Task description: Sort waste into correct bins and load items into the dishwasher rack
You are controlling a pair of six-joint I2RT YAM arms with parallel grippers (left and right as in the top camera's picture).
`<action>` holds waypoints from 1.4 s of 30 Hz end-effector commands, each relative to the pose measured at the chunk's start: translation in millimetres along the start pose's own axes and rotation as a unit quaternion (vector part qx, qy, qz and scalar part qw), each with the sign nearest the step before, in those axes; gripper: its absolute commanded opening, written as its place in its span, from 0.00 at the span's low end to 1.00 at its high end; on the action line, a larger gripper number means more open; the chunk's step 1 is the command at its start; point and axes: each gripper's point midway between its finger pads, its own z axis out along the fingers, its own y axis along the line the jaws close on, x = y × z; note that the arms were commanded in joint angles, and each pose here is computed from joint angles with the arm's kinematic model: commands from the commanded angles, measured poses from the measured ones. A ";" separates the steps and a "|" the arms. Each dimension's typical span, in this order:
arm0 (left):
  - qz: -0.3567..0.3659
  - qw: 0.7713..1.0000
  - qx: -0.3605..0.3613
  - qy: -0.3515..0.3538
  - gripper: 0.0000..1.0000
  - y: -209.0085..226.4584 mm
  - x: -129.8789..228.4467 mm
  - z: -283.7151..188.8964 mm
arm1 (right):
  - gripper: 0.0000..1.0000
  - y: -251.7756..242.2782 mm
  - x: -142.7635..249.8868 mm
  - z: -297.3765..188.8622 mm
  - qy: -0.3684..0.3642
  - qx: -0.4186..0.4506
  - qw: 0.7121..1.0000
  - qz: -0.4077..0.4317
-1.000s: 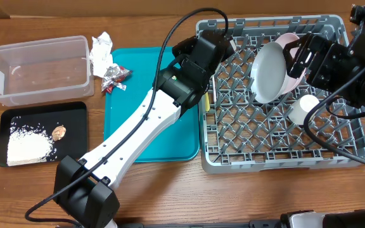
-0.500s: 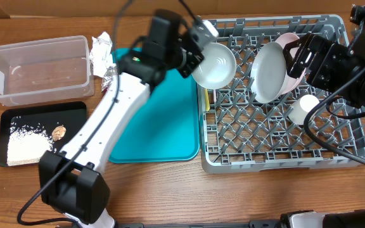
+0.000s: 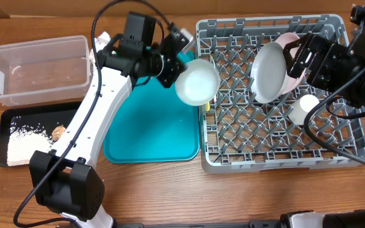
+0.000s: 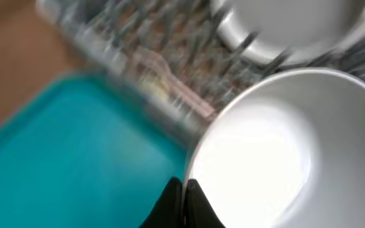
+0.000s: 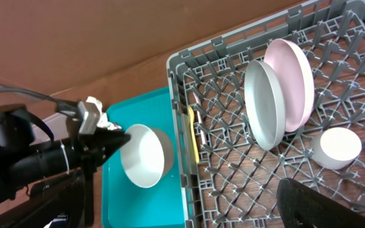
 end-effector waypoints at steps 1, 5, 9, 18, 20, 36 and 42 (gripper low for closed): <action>-0.082 0.989 -0.092 0.080 0.04 44.4 46.8 -7.1 | 1.00 1.0 -0.7 -0.7 -0.002 -0.003 1.000 -0.001; -0.142 0.979 -0.082 0.123 0.04 58.3 107.4 8.7 | 1.00 1.0 -0.7 -0.7 -0.002 -0.003 1.000 -0.001; -0.187 0.968 -0.089 0.139 0.13 71.6 143.2 12.3 | 1.00 1.0 -0.7 -0.9 -0.002 -0.003 1.000 -0.013; -0.231 0.969 -0.005 0.088 0.32 58.8 116.8 -2.5 | 1.00 1.0 -0.7 -0.7 -0.002 -0.003 1.000 -0.014; -0.230 0.967 0.033 0.105 0.47 31.7 111.4 -1.6 | 1.00 1.0 -0.7 -0.7 -0.002 -0.003 1.000 -0.014; -0.119 0.967 -0.077 0.210 0.51 4.9 170.7 59.7 | 1.00 1.0 -0.7 -0.7 -0.002 -0.003 1.000 -0.014; -0.105 0.973 -0.078 0.192 0.32 3.2 173.3 74.9 | 1.00 0.9 -0.7 -0.4 -0.001 -0.003 1.000 -0.014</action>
